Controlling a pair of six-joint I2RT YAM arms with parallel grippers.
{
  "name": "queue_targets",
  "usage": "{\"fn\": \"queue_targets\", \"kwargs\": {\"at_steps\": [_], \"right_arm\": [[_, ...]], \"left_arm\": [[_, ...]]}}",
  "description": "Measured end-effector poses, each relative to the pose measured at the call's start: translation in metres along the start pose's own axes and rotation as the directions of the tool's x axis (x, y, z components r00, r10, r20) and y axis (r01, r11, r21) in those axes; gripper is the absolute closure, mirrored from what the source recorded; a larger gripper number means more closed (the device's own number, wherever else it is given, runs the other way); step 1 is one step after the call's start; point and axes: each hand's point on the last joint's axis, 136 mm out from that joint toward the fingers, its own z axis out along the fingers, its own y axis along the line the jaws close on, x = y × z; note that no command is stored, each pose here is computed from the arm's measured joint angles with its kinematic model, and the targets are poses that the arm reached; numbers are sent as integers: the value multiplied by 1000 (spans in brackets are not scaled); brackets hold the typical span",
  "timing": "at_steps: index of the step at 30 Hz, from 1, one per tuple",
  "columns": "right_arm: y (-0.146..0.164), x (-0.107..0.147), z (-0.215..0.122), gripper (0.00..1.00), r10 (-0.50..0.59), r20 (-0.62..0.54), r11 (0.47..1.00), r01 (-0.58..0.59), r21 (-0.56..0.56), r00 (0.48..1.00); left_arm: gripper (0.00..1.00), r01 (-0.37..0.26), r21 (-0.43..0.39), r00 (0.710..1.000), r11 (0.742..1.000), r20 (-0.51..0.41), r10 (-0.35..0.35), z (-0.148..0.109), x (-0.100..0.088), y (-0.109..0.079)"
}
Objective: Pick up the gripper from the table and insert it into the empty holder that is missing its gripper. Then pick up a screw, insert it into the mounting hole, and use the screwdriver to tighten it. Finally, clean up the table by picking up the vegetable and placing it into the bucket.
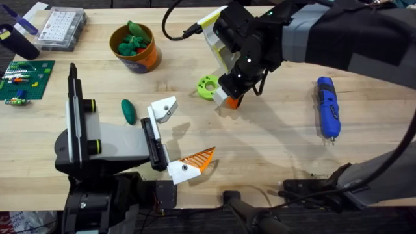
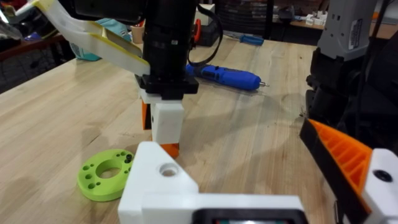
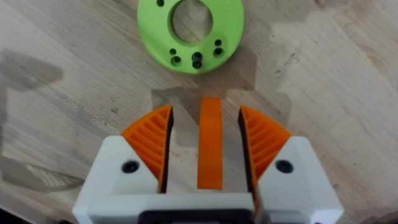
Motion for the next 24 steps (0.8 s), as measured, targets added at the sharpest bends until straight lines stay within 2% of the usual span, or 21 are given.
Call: {"fn": "queue_targets", "kwargs": {"at_steps": [6, 18, 24], "right_arm": [[0, 1, 0, 408, 0, -2, 1000, 0, 0, 1000], [0, 25, -1, 408, -37, -100, 999, 37, -6, 994], [1, 26, -9, 408, -42, -89, 999, 42, -7, 995]], "left_arm": [[11, -4, -1, 1000, 1000, 1, 4, 0, -1, 0], [11, -4, -1, 1000, 1000, 1, 4, 0, -1, 0], [11, -4, -1, 1000, 1000, 1, 4, 0, -1, 0]]}}
